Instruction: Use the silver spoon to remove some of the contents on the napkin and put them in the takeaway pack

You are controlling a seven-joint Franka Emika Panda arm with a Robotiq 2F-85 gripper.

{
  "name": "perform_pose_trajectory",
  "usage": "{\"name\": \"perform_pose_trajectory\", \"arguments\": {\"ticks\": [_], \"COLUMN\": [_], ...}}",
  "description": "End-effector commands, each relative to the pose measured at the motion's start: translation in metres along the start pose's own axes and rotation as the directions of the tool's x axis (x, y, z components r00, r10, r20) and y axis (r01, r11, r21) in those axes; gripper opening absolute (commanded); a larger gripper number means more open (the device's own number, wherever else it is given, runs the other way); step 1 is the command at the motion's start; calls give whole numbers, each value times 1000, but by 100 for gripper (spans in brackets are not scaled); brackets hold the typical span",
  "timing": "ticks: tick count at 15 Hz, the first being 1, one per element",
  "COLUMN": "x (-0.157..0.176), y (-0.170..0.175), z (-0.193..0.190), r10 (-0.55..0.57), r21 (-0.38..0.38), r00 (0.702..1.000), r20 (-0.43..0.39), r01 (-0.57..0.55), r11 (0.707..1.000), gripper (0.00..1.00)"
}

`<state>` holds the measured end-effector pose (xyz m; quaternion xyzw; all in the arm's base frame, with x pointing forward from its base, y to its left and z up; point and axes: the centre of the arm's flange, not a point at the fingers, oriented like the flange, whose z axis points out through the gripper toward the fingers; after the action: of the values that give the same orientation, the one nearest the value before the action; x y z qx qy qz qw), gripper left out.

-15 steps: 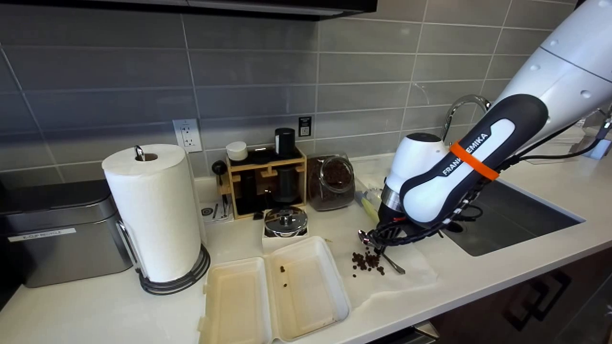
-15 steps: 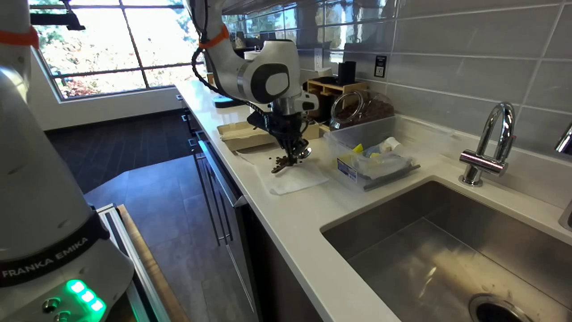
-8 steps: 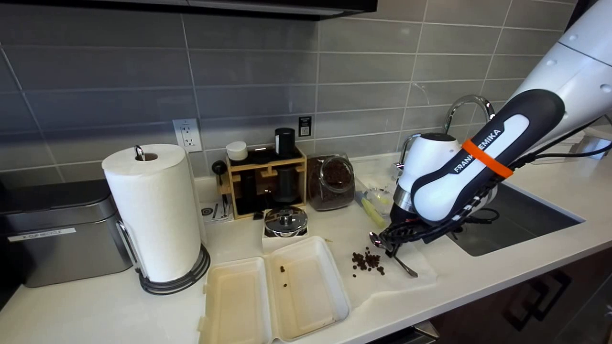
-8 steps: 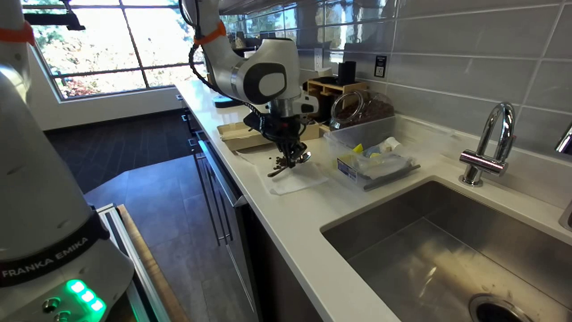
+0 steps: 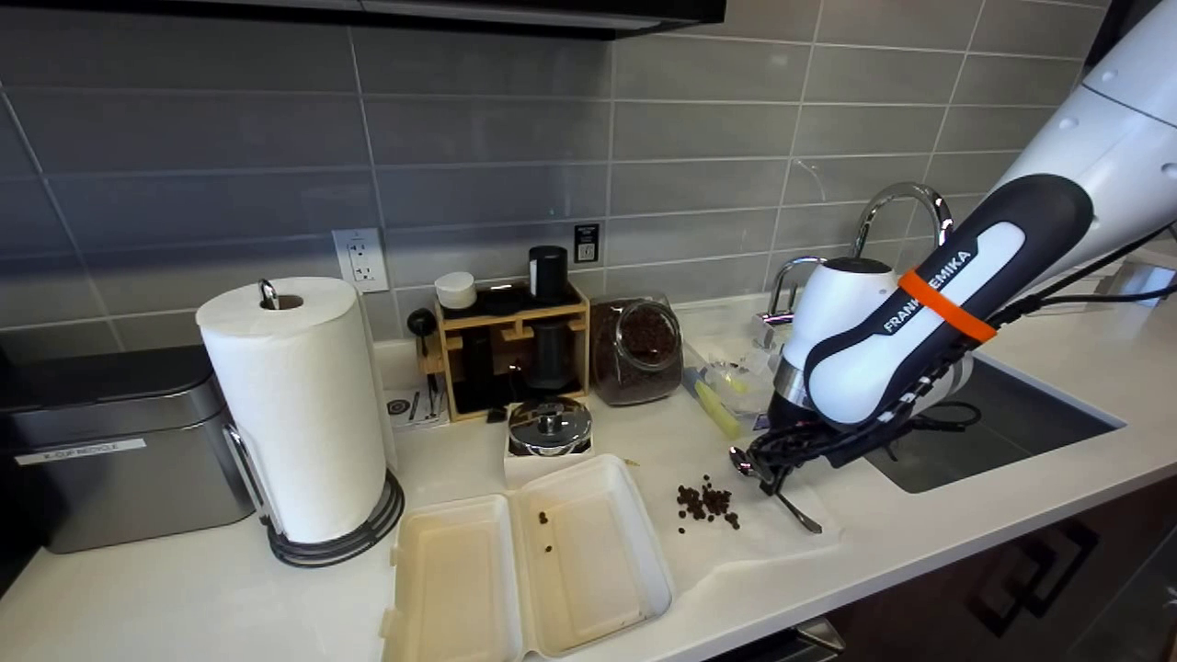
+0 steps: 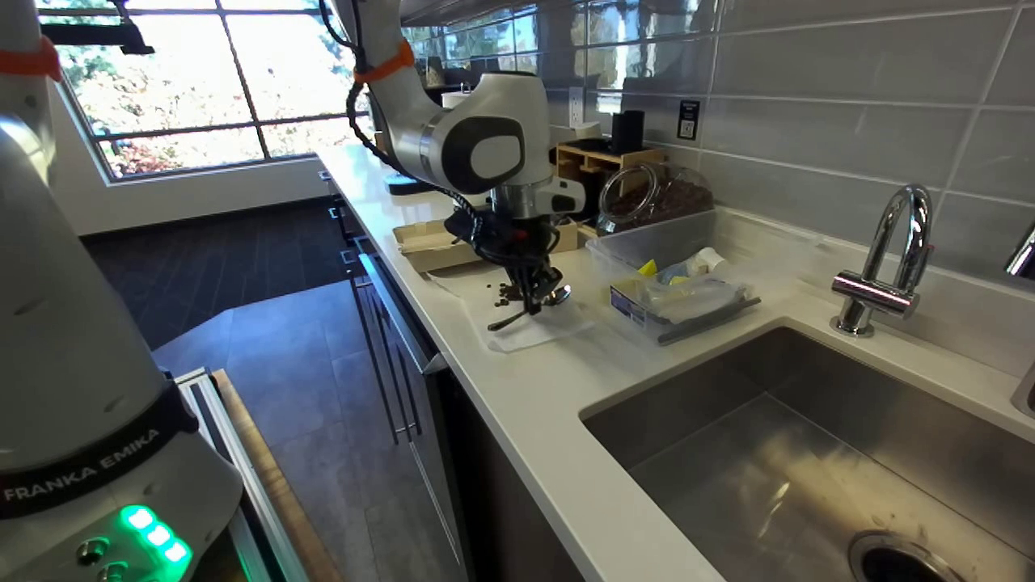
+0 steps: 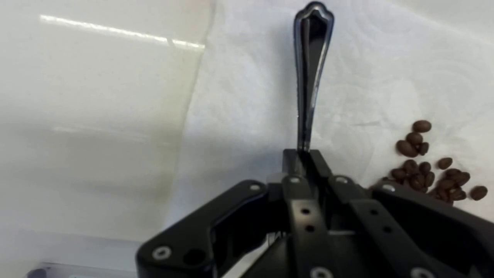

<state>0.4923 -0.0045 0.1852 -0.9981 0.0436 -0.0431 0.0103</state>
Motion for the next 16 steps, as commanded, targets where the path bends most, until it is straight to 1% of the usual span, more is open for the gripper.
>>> {"name": "perform_pose_trajectory", "arguments": {"ticks": [1, 2, 3, 4, 7, 10, 13, 16], "x": [-3, -3, -3, -3, -5, -8, -13, -22], "y": [-3, -4, -5, -6, -7, -11, -20, -27], "z": [1, 1, 2, 1, -5, -17, -46, -81], "r10": [5, 3, 3, 5, 6, 17, 60, 160], "r21": [-3, -1, -4, -3, -6, -11, 2, -18], "r00": [1000, 1000, 1000, 1000, 1000, 1000, 998, 987], "r20": [18, 22, 26, 29, 29, 21, -1, -32], "r01": [-5, -3, -3, -5, -6, -16, -60, -160], "r11": [1000, 1000, 1000, 1000, 1000, 1000, 998, 987], "gripper": [2, 2, 33, 35, 55, 78, 99, 100]}}
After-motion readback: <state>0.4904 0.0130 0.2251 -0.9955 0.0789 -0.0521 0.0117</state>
